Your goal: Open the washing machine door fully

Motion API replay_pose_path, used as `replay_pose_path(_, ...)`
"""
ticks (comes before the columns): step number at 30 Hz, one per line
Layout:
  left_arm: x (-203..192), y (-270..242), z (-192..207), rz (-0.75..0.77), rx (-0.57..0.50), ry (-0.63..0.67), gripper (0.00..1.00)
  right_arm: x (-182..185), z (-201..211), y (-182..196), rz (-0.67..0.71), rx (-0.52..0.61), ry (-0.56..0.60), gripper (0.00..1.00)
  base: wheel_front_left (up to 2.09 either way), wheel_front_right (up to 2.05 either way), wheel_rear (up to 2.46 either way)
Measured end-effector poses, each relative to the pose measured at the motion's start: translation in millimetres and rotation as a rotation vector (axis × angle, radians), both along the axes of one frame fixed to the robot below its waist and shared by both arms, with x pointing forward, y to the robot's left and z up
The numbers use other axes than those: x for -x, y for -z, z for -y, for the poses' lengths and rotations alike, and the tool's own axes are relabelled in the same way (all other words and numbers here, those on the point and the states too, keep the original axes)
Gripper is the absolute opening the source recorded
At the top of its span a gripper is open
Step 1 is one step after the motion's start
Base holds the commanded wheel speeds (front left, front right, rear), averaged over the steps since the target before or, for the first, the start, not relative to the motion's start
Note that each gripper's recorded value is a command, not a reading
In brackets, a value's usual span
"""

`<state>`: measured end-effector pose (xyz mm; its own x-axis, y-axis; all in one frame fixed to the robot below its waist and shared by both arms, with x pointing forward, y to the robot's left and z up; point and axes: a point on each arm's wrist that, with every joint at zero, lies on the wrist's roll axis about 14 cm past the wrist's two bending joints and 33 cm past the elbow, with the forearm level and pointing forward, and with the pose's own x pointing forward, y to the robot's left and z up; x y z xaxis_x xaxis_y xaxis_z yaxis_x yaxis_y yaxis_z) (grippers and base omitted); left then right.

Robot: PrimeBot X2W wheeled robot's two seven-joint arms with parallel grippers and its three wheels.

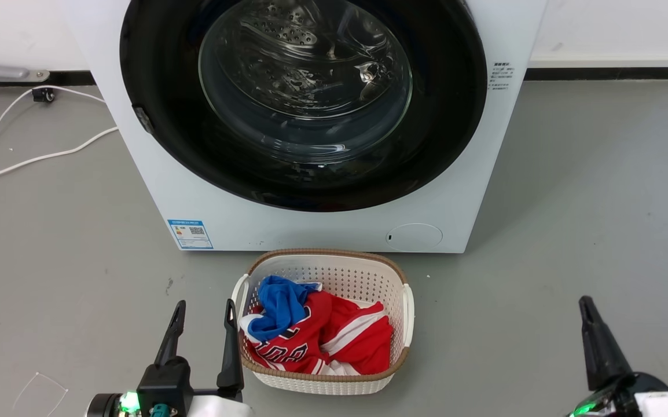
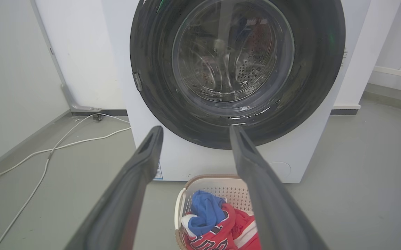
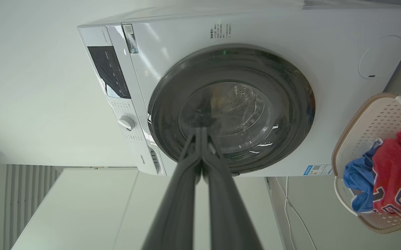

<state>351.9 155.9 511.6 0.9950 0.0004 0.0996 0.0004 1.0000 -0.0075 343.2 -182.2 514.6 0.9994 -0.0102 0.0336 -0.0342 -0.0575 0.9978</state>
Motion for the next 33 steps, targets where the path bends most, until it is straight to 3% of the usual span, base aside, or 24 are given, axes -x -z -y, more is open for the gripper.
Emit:
replay_pose_path(13, -24.2, -7.5, 0.8, 0.026, -0.013, 0.009, 1.0, -60.7, 49.6, -15.0, 0.047, 0.039, 0.08, 0.0, 0.0, 0.0, 0.0)
replay_pose_path(21, -58.0, -3.5, -0.6, 0.026, -0.017, 0.006, 1.0, -124.9, 66.3, -17.7, 0.054, 0.105, 0.034, 0.0, 0.0, 0.0, 0.0)
replay_pose_path(33, -103.6, 28.1, -2.6, -0.023, -0.03, 0.012, 1.0, -230.3, 53.8, -16.6, 0.07, 0.203, -0.114, 0.0, 0.0, 0.0, 0.0)
